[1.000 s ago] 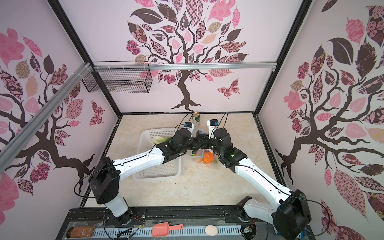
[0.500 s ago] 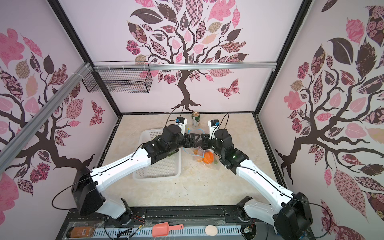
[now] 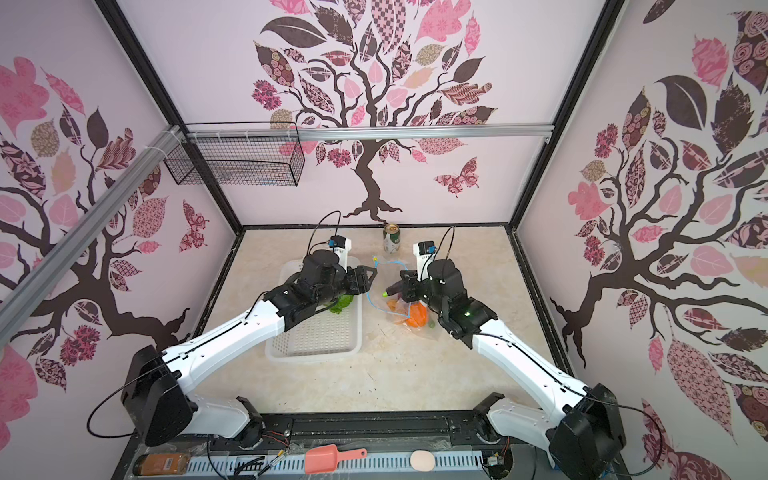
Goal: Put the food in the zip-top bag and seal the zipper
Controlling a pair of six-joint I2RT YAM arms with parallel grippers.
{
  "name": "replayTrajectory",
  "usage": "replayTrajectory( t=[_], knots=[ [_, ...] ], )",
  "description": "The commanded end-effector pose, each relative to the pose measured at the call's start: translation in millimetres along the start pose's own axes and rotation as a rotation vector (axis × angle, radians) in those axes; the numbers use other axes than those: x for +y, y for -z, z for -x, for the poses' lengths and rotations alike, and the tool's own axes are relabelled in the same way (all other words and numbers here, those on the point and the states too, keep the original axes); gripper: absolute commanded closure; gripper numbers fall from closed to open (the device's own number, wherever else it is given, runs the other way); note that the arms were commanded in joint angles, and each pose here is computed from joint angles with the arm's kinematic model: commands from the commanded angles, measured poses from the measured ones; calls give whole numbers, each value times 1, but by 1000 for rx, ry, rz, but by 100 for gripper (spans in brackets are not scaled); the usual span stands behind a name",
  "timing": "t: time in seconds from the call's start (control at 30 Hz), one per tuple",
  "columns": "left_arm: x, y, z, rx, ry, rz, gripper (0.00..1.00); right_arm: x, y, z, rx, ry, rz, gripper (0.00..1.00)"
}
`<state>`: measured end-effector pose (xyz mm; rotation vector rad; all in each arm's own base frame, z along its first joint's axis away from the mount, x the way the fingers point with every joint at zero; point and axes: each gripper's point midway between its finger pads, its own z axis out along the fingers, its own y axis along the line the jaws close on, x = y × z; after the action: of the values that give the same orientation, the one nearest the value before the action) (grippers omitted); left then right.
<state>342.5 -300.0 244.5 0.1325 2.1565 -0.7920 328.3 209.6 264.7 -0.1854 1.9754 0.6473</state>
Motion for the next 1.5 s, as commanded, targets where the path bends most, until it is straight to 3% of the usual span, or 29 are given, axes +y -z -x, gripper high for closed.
replayTrajectory(
  t=[0.0,0.13,0.3,0.33,0.77,1.07,1.33,1.4,1.47],
  knots=[
    [-9,-14,-27,108,30,-82,45,7,10,11,-22,21,17,100],
    [-12,-21,-35,148,44,-107,66,8,12,13,-23,33,15,100],
    [-24,-17,-20,117,13,-135,98,9,19,21,-41,53,9,100],
    [-26,-16,-16,107,5,-136,100,10,20,22,-41,57,9,100],
    [-71,29,65,-97,-53,-218,100,10,50,46,-71,86,-36,100],
    [-77,39,71,-122,-43,-245,100,-4,58,44,-49,93,-121,100],
    [-59,14,48,-52,-18,-184,100,-1,42,34,-26,100,-85,100],
    [-57,16,50,-59,-20,-176,90,1,39,32,-26,95,-69,100],
    [-54,22,53,-70,-29,-157,70,4,36,32,-36,88,-49,100]
  ],
)
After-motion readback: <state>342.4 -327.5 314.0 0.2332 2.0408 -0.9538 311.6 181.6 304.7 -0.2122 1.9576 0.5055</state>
